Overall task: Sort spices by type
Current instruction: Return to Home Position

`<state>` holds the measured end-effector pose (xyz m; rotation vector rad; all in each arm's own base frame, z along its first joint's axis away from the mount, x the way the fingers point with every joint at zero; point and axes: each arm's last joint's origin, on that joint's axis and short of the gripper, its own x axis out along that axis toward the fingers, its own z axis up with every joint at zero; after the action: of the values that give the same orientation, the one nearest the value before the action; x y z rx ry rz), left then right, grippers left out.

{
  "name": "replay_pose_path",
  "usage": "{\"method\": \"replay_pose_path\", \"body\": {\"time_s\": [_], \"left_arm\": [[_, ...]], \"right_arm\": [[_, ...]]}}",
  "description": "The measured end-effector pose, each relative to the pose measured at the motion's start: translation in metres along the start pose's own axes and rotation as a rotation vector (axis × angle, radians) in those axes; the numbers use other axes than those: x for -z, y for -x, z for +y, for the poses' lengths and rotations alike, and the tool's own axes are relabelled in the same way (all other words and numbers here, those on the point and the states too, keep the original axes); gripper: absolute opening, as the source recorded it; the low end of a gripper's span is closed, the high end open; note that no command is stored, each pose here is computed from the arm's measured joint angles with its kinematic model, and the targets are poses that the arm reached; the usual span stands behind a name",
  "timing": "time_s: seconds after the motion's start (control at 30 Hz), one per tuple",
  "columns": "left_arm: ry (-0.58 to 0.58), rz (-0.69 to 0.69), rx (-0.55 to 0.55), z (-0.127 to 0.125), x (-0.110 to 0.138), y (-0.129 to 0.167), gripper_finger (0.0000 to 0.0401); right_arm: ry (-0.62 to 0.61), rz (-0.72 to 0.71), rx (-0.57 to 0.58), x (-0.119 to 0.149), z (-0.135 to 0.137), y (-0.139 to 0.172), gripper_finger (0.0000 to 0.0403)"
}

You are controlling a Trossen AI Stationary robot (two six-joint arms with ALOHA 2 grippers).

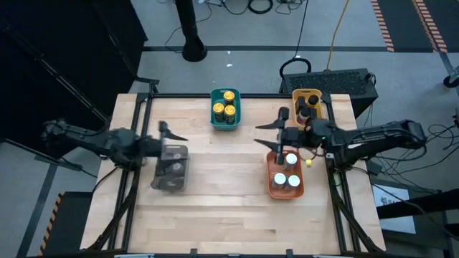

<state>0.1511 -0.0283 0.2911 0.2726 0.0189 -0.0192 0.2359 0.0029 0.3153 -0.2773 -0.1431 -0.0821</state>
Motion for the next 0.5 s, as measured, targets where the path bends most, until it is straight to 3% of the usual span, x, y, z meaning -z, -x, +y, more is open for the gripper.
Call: {"method": "replay_pose_path", "body": {"time_s": [0.3, 0.5], "left_arm": [[0.053, -0.131, -0.119, 0.012, 0.029, 0.058, 0.0309], [0.070, -0.168, -0.197, 0.013, 0.057, 0.061, 0.0309]], "right_arm": [[-0.007, -0.114, 0.017, 0.044, -0.020, 0.051, 0.0169], [-0.043, -0.250, 0.053, 0.061, -0.026, 0.078, 0.0169]]}}
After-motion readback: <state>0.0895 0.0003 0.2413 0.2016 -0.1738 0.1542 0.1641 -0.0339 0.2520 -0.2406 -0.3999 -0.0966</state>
